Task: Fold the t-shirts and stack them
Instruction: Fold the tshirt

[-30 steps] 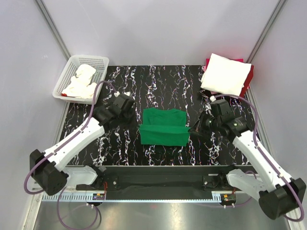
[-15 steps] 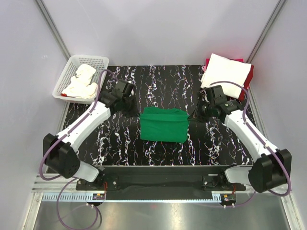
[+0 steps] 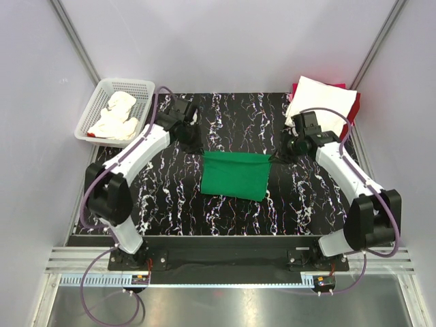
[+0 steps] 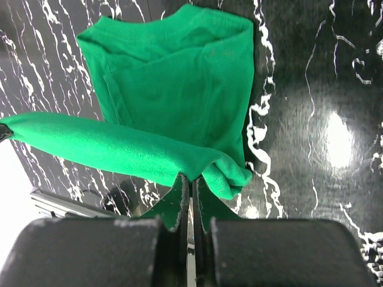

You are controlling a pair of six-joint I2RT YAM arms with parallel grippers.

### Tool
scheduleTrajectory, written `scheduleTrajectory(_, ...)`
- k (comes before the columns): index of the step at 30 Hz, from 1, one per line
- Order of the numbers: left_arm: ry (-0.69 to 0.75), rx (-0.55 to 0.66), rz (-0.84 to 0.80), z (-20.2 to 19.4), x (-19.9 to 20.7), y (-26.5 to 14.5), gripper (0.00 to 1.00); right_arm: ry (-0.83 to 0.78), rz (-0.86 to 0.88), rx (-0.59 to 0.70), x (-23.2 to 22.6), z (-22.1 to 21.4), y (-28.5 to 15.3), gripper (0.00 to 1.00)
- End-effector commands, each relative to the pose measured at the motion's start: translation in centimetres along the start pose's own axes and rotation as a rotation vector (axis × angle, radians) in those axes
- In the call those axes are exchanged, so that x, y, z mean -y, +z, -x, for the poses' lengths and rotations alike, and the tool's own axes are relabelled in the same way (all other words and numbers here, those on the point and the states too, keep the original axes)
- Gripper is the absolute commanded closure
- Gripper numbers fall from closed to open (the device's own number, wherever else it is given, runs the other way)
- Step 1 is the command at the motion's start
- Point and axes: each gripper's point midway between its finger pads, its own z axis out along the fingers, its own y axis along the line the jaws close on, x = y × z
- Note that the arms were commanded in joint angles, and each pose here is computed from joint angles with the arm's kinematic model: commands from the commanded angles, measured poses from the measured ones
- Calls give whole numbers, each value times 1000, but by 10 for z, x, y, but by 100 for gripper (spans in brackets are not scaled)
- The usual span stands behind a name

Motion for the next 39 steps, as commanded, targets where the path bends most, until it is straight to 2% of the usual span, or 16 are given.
scheduleTrajectory(1,25,15,19,22,-6,0,99,-30,8,52,-1,27,5,100)
scheduleTrajectory(9,13,-51,59,44,-14,48,98,1,-6,-39,7,45,58,100)
scheduleTrajectory(12,2,-90,81,51,-23,72,88,27,-41,-74,16,53,81,97)
scheduleTrajectory(14,-2,-109,93,62,-26,93,84,34,-46,-66,16,67,90,87)
scheduleTrajectory(15,-14,-117,97,67,-31,99,79,36,-59,-93,23,67,104,68)
scheduleTrajectory(17,-29,-125,80,86,-31,110,73,51,-89,-97,29,86,115,50)
scheduleTrajectory(18,-34,-122,73,92,-30,111,62,48,-90,-97,29,93,117,45)
scheduleTrajectory(19,-46,-135,60,95,-29,110,59,46,-67,-73,22,111,110,38)
scheduleTrajectory(22,-84,-80,20,119,-22,94,53,29,-46,-69,16,126,104,33)
scheduleTrajectory(27,-71,38,-4,122,-15,43,51,-17,25,14,-8,135,61,32)
scheduleTrajectory(30,-59,61,-2,106,-16,21,52,-2,183,-4,-30,104,40,35)
scheduleTrajectory(31,-62,30,18,88,-23,25,52,28,202,-65,-21,72,47,36)
scheduleTrajectory(33,-27,74,-23,81,-8,9,55,-10,343,-45,-50,53,28,43)
scheduleTrajectory(36,31,67,-81,51,12,6,59,-37,370,-117,-57,-2,32,62)
scheduleTrajectory(37,34,41,-94,37,15,11,60,-32,357,-156,-51,-22,39,65)
scheduleTrajectory(39,69,51,-146,26,35,12,61,-18,377,-180,-52,-35,47,75)
